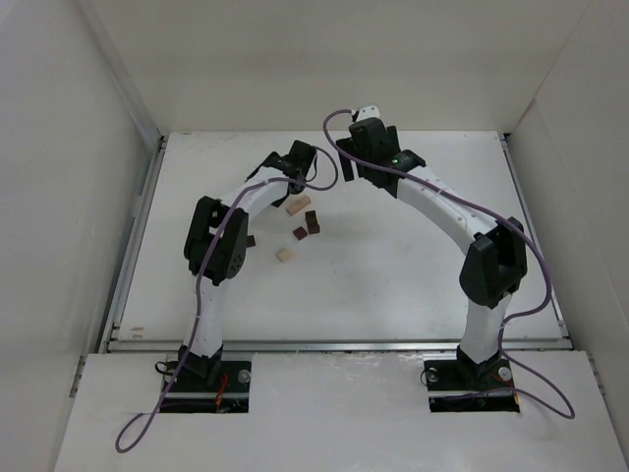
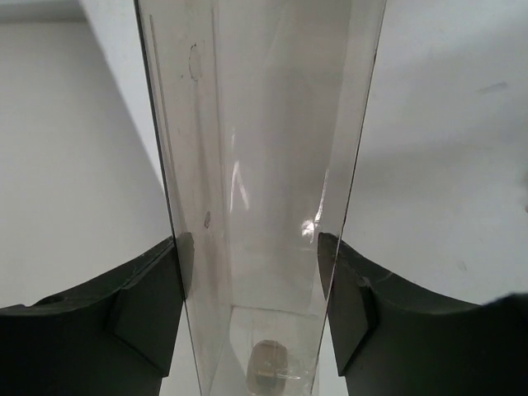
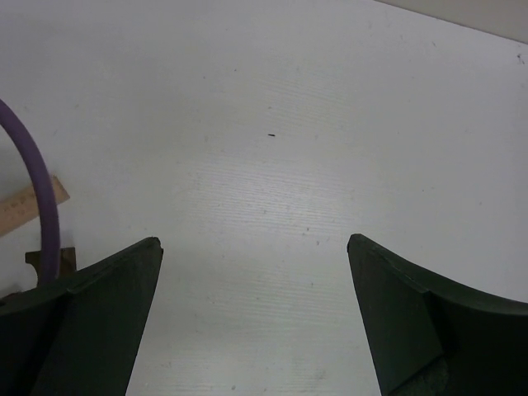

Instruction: Build the wood block tower

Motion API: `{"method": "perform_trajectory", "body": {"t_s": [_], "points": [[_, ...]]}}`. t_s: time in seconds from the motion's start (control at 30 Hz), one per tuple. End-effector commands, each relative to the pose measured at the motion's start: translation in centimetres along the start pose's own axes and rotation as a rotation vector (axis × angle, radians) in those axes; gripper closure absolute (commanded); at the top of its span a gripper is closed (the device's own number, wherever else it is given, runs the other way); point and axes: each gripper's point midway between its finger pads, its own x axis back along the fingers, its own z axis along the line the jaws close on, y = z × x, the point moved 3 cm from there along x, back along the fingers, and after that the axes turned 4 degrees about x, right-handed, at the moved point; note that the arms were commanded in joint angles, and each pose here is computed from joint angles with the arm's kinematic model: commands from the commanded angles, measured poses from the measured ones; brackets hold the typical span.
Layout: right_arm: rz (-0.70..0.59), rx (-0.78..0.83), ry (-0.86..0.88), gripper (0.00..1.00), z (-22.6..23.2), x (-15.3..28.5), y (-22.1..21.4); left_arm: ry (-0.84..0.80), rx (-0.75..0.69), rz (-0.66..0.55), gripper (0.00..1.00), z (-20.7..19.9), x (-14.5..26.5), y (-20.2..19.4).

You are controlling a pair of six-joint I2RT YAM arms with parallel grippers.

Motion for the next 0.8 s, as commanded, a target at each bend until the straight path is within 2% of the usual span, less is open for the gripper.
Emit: {"method": "perform_trajectory", "body": {"t_s": [0.0, 0.03, 0.1, 0.13, 0.27, 0.33, 0.5, 0.57, 0.63, 0.7, 0.73, 0.77], "points": [[-0.101, -0.079, -0.043, 0.00, -1.4, 2.4, 3.1, -0.114, 0.127, -0.033, 1.00, 2.3, 2.0, 1.5], [-0.101, -0.079, -0.043, 0.00, -1.4, 2.4, 3.1, -0.230, 0.190, -0.034, 1.00, 1.8, 1.7, 1.5], [-0.107, -0.093, -0.008, 0.00, -1.1, 2.9, 3.5, -0.341, 0.240, -0.008, 1.00, 2.3, 1.9, 0.8], [-0.112, -0.111, 0.026, 0.00, -1.0, 2.9, 3.8, -0.455, 0.280, -0.037, 1.00, 2.2, 2.4, 1.2], [-0.112, -0.143, 0.201, 0.00, 0.8, 3.5, 4.3, -0.694, 0.505, 0.001, 1.00, 5.8, 0.1, -1.7], [-0.106, -0.152, 0.259, 0.00, 1.6, 3.7, 4.7, -0.777, 0.573, 0.012, 1.00, 6.8, -0.8, -3.2], [0.002, -0.245, 0.372, 0.00, 4.9, 2.1, 3.3, -1.117, 0.717, -0.014, 1.00, 7.3, -2.0, -7.8], [0.034, -0.292, 0.389, 0.00, 5.8, 1.5, 3.1, -1.168, 0.735, -0.003, 1.00, 6.8, -2.4, -8.8], [0.152, -0.326, 0.380, 0.00, 7.1, -0.2, 0.4, -1.164, 0.749, 0.056, 1.00, 5.6, -3.8, -10.3], [0.235, -0.292, 0.353, 0.00, 7.6, -0.5, -1.4, -1.149, 0.763, 0.101, 0.86, 4.9, -5.0, -11.2], [0.306, -0.242, 0.339, 0.00, 7.4, 0.5, -3.8, -1.131, 0.773, 0.123, 0.63, 5.0, -5.7, -11.9], [0.302, -0.213, 0.350, 0.00, 7.8, 0.7, -3.9, -1.134, 0.789, 0.169, 0.54, 4.2, -6.0, -12.5]]}}
